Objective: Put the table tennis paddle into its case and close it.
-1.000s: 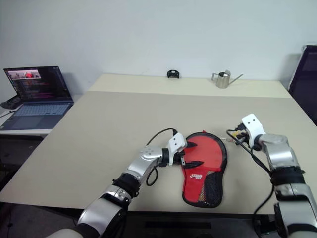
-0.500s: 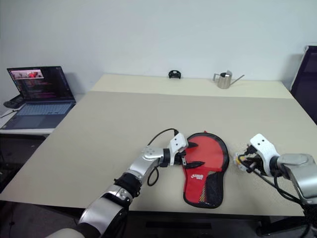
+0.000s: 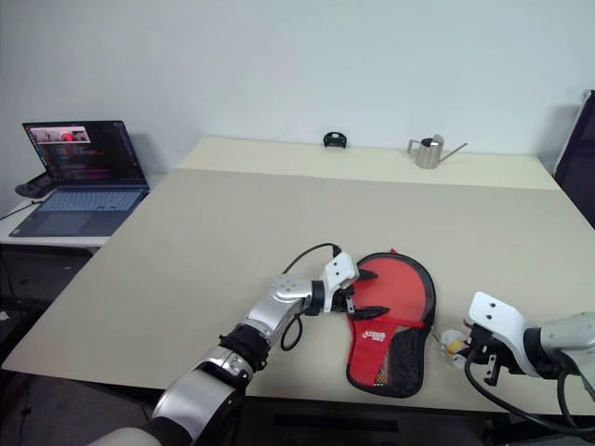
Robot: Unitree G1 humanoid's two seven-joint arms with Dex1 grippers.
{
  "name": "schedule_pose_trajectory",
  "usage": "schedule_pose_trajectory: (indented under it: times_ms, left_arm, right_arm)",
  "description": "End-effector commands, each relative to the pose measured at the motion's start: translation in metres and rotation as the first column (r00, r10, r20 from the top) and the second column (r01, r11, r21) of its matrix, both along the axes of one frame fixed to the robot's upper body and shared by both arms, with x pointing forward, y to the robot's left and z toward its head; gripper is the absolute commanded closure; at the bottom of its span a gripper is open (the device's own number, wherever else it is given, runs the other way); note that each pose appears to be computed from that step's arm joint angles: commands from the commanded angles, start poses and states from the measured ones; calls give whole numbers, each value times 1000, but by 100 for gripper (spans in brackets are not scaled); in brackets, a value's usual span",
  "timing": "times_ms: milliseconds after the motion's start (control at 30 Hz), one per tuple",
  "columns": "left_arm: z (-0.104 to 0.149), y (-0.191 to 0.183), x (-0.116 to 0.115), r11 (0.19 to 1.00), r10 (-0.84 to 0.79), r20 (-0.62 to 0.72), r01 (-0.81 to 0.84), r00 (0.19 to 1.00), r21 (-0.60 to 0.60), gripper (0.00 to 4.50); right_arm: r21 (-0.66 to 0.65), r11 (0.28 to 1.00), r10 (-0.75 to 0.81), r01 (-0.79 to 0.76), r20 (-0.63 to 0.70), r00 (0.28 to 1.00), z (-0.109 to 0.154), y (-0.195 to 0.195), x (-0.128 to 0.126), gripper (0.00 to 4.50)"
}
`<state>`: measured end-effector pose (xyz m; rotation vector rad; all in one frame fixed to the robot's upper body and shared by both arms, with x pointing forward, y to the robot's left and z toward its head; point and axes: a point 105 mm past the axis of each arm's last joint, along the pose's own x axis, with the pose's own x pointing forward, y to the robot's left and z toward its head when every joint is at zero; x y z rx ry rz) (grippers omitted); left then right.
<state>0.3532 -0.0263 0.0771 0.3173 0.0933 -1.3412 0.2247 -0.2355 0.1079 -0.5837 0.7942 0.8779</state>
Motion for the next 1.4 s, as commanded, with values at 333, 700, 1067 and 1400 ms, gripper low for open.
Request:
schedule_pose_trajectory:
  times_ms: [333, 700, 1067, 1400]
  left_arm:
    - [-30, 5, -8, 995, 5, -57, 0, 998, 101, 0]
    - [-30, 4, -8, 995, 6, -55, 0, 998, 99, 0]
    - [-30, 2, -7, 995, 9, -54, -3, 999, 96, 0]
    - [-29, 1, -7, 996, 9, -53, -4, 999, 94, 0]
  right_arm:
    - [94, 975, 215, -201, -160, 963, -9, 32, -42, 449]
    - [234, 924, 358, -303, -243, 902, -2, 56, -76, 449]
    - [222, 916, 383, -333, -248, 890, -21, 70, -83, 449]
    - [234, 933, 328, -275, -234, 915, -9, 65, -74, 262]
